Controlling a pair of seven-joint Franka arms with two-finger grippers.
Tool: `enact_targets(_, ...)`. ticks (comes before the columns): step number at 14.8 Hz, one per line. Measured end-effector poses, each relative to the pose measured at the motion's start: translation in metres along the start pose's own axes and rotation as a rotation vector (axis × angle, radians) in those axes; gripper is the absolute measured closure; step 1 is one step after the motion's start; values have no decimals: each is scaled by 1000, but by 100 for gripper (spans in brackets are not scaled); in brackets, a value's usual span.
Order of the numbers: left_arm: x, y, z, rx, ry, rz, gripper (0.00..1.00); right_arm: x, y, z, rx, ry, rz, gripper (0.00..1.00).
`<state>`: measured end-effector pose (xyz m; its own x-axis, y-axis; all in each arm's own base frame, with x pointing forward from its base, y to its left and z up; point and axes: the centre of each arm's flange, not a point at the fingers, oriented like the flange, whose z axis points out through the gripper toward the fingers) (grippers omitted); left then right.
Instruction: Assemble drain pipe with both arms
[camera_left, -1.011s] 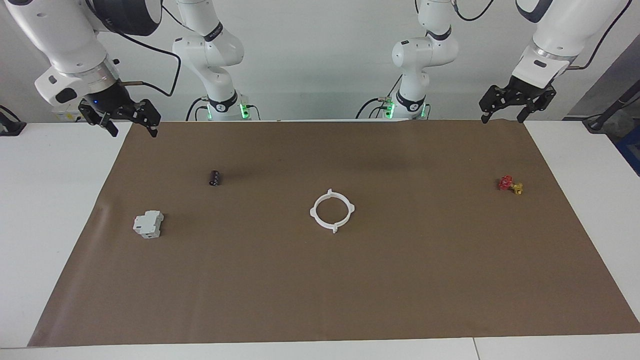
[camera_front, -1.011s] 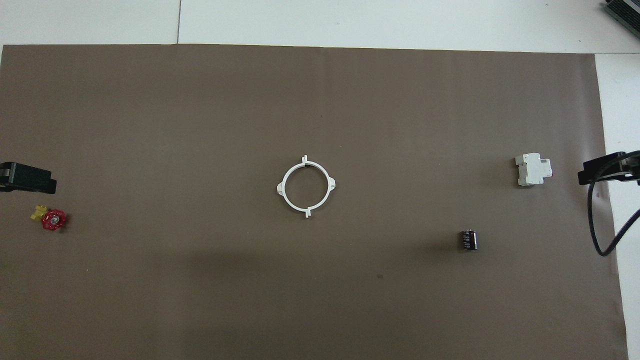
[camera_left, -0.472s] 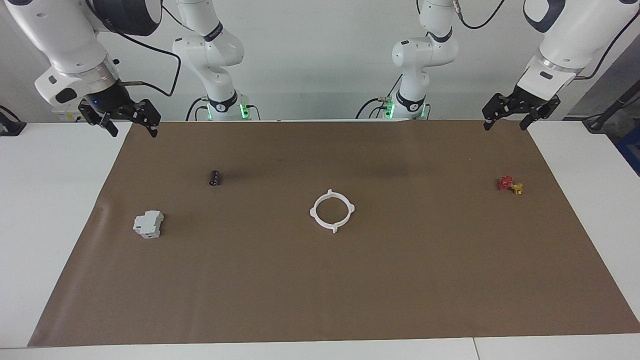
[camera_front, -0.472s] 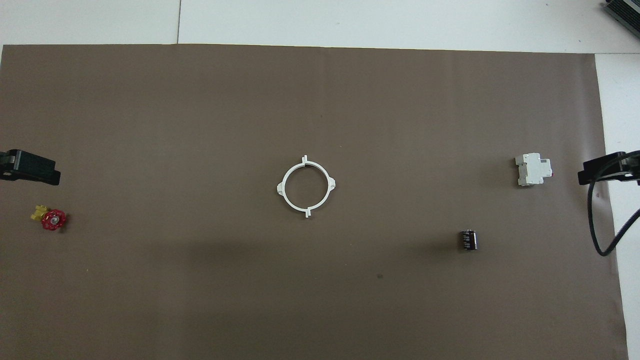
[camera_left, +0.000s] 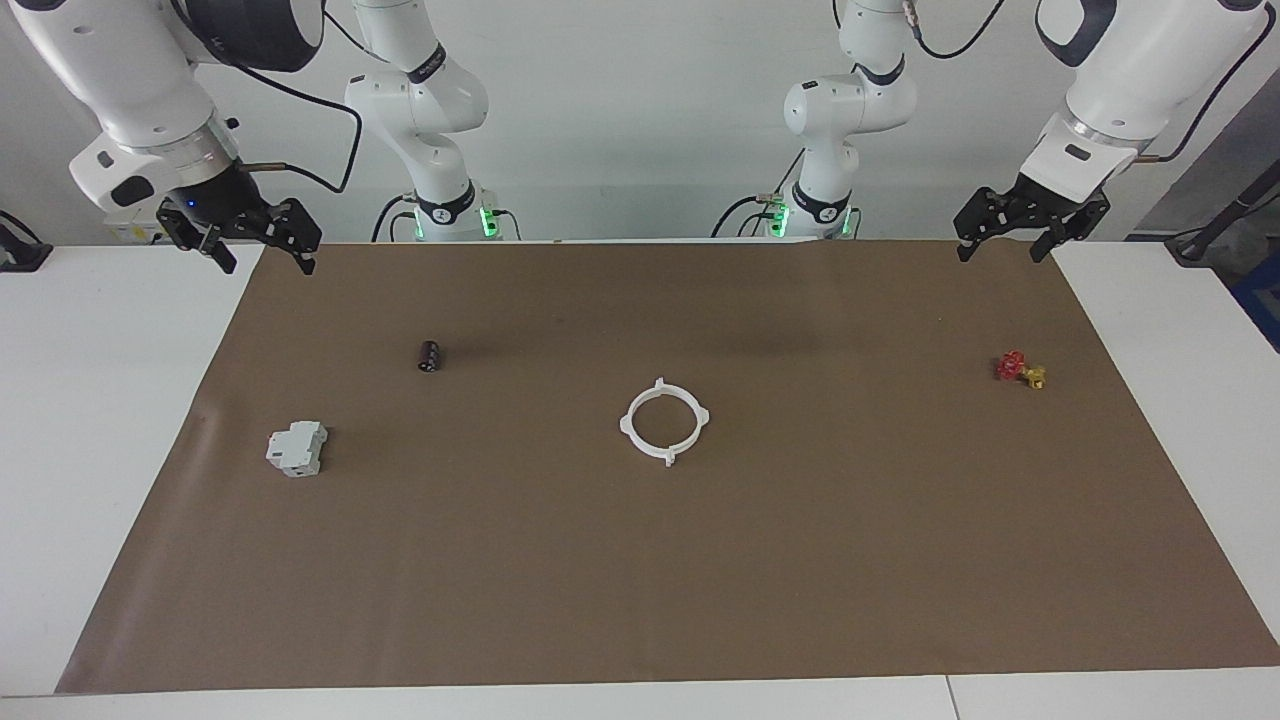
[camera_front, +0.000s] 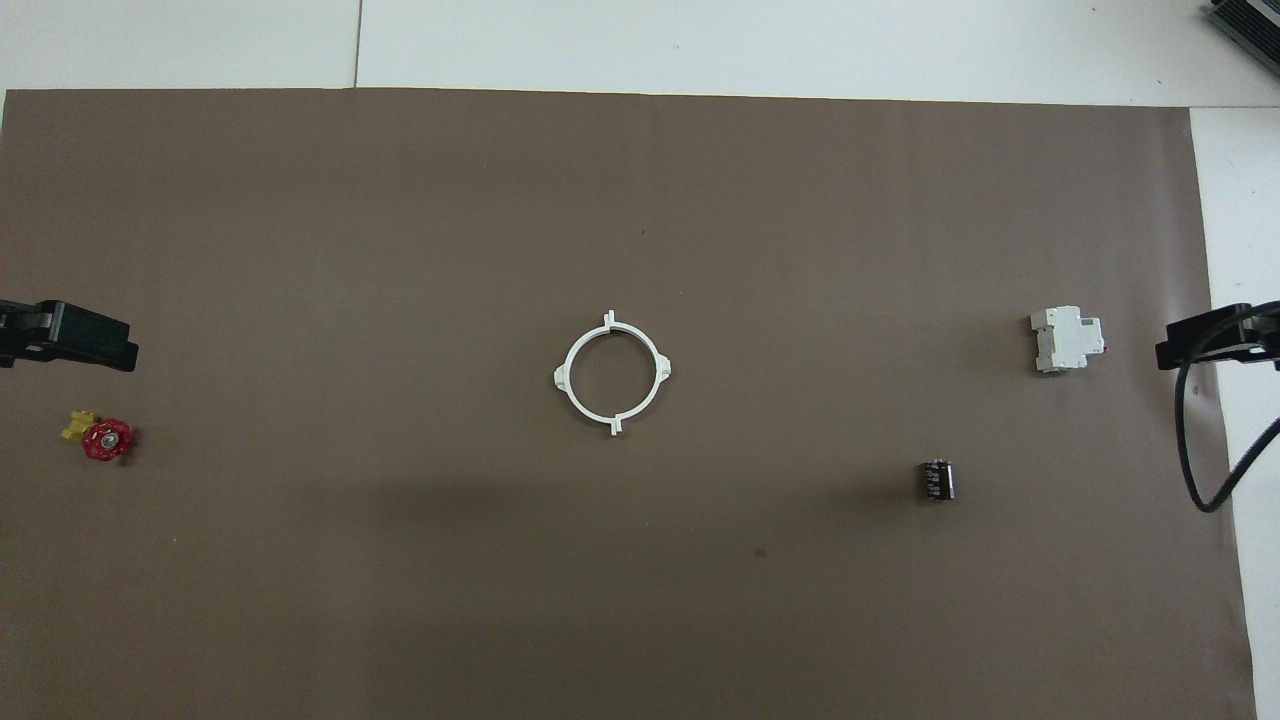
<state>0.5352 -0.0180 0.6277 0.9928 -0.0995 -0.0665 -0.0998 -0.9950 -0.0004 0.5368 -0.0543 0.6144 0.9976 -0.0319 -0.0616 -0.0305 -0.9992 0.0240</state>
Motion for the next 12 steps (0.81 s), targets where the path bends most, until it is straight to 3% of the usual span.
enact_targets(12, 5, 0, 3, 2, 30, 3, 0, 0, 0, 0, 0, 0, 0, 0)
